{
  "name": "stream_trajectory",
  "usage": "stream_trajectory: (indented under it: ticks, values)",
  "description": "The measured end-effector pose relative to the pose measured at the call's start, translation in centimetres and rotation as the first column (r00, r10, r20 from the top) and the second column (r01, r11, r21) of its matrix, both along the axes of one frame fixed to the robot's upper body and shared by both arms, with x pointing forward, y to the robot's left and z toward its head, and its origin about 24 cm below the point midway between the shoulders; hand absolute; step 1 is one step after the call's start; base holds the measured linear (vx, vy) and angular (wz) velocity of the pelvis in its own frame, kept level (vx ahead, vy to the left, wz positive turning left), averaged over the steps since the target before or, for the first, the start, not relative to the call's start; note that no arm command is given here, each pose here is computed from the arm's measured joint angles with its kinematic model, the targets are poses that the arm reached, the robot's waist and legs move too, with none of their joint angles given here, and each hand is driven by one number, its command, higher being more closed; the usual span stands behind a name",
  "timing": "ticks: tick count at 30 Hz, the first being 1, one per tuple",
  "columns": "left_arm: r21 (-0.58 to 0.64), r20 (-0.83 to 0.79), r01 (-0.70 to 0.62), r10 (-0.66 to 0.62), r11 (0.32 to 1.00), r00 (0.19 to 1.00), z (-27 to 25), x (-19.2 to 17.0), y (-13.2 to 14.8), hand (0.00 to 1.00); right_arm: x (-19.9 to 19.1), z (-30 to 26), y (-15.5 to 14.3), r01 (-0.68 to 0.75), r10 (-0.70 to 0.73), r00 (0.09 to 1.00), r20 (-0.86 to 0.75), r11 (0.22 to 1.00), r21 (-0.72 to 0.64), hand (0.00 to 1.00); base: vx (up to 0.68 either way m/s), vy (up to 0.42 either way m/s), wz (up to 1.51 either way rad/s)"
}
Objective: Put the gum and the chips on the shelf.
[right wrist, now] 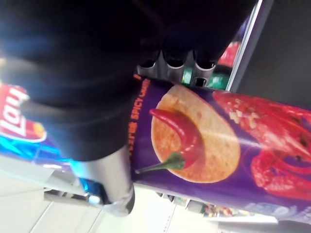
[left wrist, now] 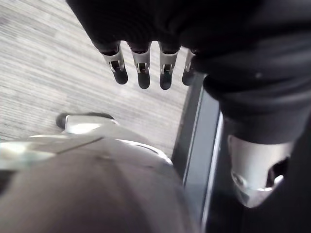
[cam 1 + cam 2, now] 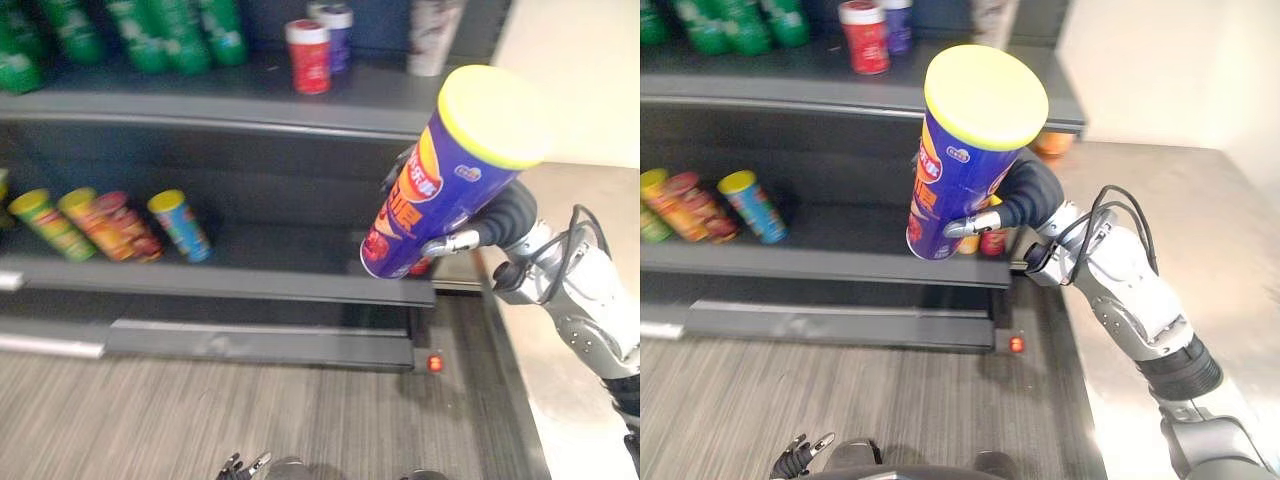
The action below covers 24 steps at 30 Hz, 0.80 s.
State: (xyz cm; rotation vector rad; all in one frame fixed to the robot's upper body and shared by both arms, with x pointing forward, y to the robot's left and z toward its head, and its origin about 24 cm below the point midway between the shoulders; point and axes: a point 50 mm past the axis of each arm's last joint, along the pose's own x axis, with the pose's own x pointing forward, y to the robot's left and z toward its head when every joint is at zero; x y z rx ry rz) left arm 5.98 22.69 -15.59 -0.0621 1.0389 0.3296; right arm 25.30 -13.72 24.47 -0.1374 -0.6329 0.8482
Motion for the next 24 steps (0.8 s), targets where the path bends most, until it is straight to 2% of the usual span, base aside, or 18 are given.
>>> stream_trajectory:
  ticks: [4,9,16,24]
  values:
    - [-0.015,-0.063,0.029,-0.029,0.999,0.998,-0.5,-1.7,-0.5,0.0,0.6,-0.5,-0.1,0.012,-0.012,0.999,-0.031,1.0,0.023,1.0,-0.06,0.083,0.41]
    - [-0.011,-0.078,0.059,-0.06,0.998,0.995,-0.5,-1.7,-0.6,0.0,1.4,-1.4,0.2,0.021,-0.014,0.997,-0.077,0.996,0.092,1.0,-0.05,0.027,-0.13]
    - [0.009,-0.06,0.145,-0.144,0.989,0.988,-0.3,-0.4,-0.4,0.0,3.8,-3.7,-0.3,0.113,-0.099,0.977,-0.191,0.992,0.064,1.0,-0.05,0.026,-0.14]
    - [0.019,0.051,0.141,-0.142,0.99,0.989,0.6,2.7,-0.5,0.0,6.9,-2.4,-1.4,0.281,-0.274,0.948,-0.162,0.959,0.024,1.0,-0.02,0.015,0.12]
